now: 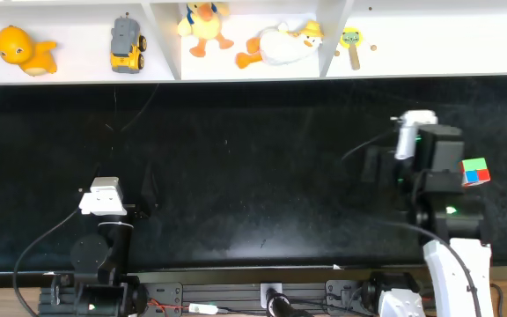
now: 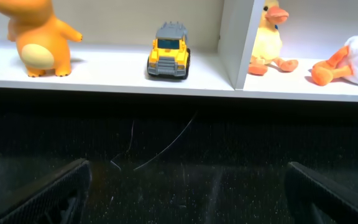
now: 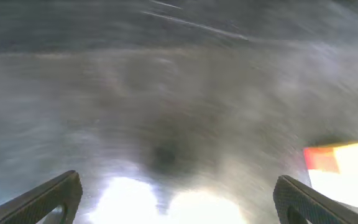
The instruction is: Store Toys
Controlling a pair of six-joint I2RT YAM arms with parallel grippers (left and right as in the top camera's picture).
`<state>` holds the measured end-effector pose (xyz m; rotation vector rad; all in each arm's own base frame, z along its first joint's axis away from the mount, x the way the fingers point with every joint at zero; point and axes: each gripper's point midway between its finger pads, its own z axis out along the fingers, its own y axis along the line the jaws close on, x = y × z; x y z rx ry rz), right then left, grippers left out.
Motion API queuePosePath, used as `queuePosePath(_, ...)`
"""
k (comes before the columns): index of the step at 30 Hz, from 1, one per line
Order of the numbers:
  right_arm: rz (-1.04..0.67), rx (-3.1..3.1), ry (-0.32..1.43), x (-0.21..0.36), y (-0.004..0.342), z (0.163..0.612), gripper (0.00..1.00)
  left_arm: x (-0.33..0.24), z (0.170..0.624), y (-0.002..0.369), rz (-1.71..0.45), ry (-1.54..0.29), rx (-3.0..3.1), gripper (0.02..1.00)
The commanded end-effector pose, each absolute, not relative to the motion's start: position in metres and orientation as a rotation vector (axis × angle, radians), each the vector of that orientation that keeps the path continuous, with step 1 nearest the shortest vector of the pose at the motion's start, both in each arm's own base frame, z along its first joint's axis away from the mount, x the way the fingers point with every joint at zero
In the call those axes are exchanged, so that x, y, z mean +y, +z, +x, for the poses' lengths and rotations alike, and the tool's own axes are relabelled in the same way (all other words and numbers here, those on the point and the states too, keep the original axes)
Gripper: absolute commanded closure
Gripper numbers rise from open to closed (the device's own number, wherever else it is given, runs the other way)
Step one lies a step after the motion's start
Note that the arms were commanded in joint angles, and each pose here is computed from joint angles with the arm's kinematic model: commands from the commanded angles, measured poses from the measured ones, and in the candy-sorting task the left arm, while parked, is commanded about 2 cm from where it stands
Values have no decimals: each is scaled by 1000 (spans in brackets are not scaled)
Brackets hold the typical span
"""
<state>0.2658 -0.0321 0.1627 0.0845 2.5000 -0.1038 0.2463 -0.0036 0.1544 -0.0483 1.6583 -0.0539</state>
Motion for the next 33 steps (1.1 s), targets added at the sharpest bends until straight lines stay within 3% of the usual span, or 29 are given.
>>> queuePosePath(1,263,2557,-247,-100,148,252,5,-5,246,156,-22,-46,1651,20)
queuePosePath(7,213,2623,-264,-150,132,230,5,-5,246,156,-22,-46,1651,20)
queuePosePath(14,12,2706,-224,-185,94,227,3,-5,246,156,-22,-46,1651,20)
queuePosePath(21,1,2686,-214,-201,73,249,5,-5,246,156,-22,-46,1651,23)
queuePosePath(33,93,2712,-223,-222,51,246,3,-5,246,156,-22,-46,1651,20)
